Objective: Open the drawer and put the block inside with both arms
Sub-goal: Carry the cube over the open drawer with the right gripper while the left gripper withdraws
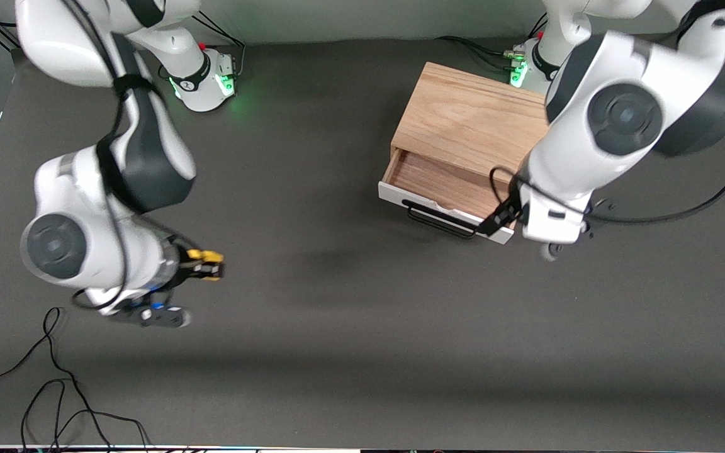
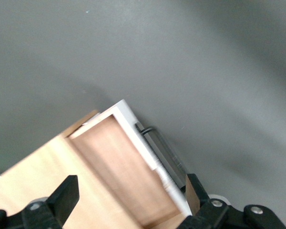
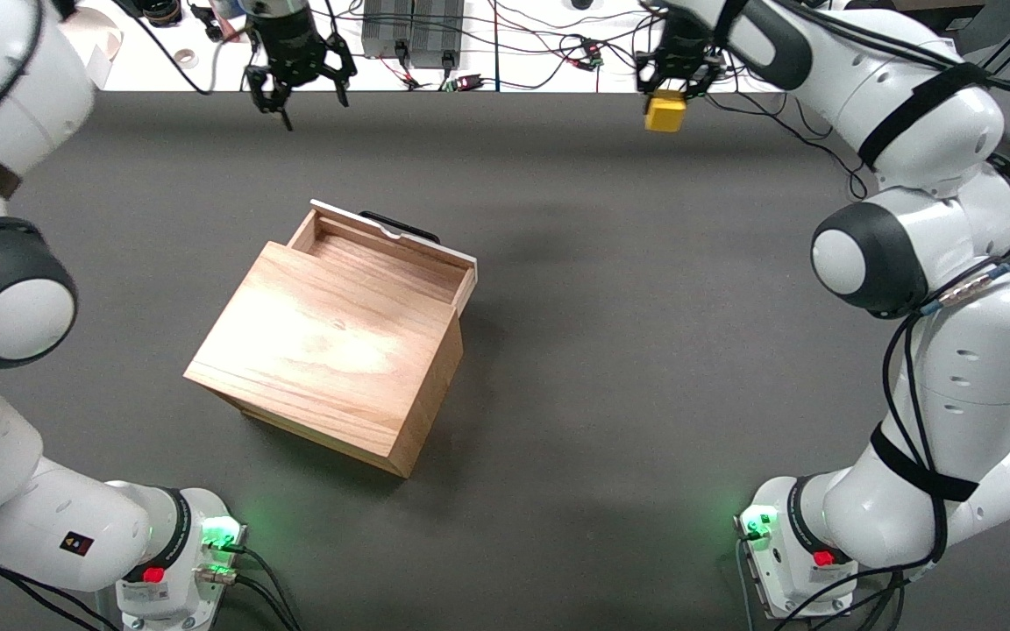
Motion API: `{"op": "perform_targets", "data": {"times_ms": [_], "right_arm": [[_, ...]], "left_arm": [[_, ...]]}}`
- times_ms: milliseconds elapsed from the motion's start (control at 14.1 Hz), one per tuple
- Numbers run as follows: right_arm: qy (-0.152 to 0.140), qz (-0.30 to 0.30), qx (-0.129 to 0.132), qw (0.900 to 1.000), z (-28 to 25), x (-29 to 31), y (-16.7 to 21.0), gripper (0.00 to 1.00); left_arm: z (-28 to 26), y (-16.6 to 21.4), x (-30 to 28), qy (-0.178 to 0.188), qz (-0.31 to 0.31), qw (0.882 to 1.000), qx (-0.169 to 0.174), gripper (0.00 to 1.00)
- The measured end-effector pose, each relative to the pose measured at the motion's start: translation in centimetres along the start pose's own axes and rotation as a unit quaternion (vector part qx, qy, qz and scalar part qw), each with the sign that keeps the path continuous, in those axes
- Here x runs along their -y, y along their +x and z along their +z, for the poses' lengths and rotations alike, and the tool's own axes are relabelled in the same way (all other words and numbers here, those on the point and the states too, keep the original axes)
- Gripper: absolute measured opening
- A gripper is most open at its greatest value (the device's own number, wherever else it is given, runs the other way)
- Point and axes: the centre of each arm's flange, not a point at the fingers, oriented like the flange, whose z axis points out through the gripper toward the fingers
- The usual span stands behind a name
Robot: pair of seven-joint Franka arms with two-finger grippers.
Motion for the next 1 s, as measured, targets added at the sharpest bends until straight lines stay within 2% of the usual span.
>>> {"op": "perform_targets", "data": {"times_ms": [142, 355, 640, 853, 995], "right_arm": [[0.006, 0.042, 0.001, 0.999, -0.1, 5.5, -3.7, 0.55], [0.022, 0.073, 0.009, 0.997, -0.1, 12.5, -9.4, 0.55], [0.062, 0.098, 0.014, 0.993, 0.3, 18.9, -14.9, 0.55], [0.074, 0.098, 0.012, 0.992, 3.3, 24.7, -19.6, 0.55], [0.072, 0.089, 0.014, 0.993, 6.8, 28.0, -22.3, 0.55]], "left_arm": [[-2.3, -0.4, 2.4, 0.003, 0.050, 0.999, 0.000, 1.00], [-5.4, 0.6, 7.2, -0.001, 0.135, 0.991, -0.003, 1.00], [-7.5, 3.3, 12.9, 0.010, 0.261, 0.965, -0.027, 1.00], [-6.7, 5.2, 14.2, 0.017, 0.293, 0.956, -0.026, 1.00], [-5.7, 5.9, 13.9, 0.022, 0.301, 0.953, -0.026, 1.00]]}}
